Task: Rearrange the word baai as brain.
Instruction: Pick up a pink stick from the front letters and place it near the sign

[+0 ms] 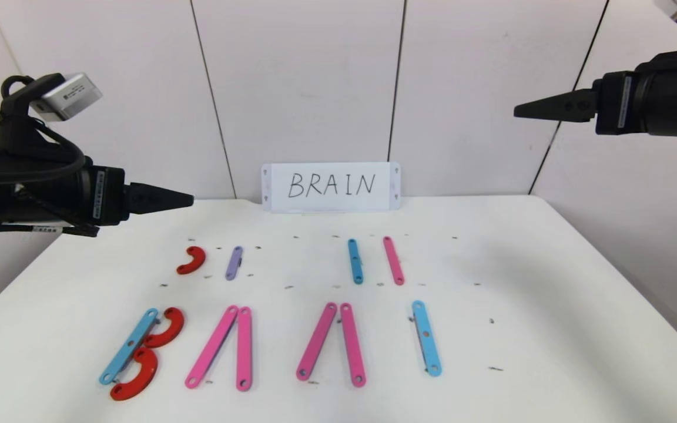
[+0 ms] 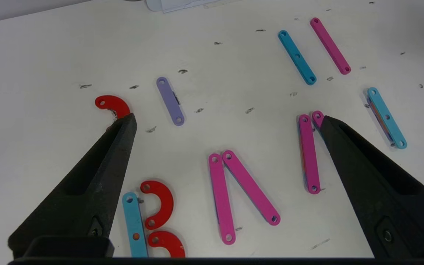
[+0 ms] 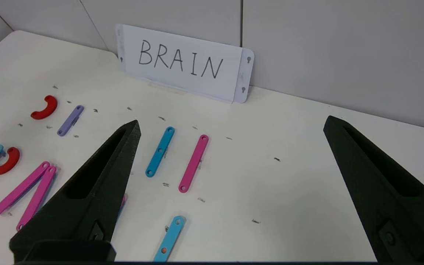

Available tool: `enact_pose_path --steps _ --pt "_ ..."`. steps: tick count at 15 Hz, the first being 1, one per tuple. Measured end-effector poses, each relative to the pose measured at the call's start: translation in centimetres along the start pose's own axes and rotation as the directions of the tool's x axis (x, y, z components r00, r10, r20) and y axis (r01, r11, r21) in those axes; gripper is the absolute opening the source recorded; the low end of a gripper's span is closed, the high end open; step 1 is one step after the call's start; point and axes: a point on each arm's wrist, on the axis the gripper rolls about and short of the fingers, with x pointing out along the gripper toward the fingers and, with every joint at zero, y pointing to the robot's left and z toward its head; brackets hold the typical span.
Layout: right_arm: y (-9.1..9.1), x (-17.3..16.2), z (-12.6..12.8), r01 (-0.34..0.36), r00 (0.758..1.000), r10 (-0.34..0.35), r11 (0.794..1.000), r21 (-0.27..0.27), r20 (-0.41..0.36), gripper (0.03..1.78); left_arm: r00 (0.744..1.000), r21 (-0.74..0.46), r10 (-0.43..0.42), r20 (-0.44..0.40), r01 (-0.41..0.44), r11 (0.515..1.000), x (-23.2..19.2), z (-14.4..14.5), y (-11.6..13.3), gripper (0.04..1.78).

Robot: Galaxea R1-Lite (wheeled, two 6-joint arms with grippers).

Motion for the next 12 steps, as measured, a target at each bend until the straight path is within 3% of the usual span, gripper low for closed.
enact_pose_path --steps 6,12 --pt "-0.2 1.2 -0.6 -0.003 0.999 0.003 1.0 0.003 -0.032 1.74 0.989 -0.017 -0.002 -0.151 0.0 1.0 1.5 -1.4 -0.3 1.75" --pt "-0.2 1.6 -1.0 -0.034 0.996 0.036 0.999 0.017 -0.08 1.74 0.949 -0.013 -0.021 -0.314 0.018 1.0 3.4 -3.8 -0.9 1.75"
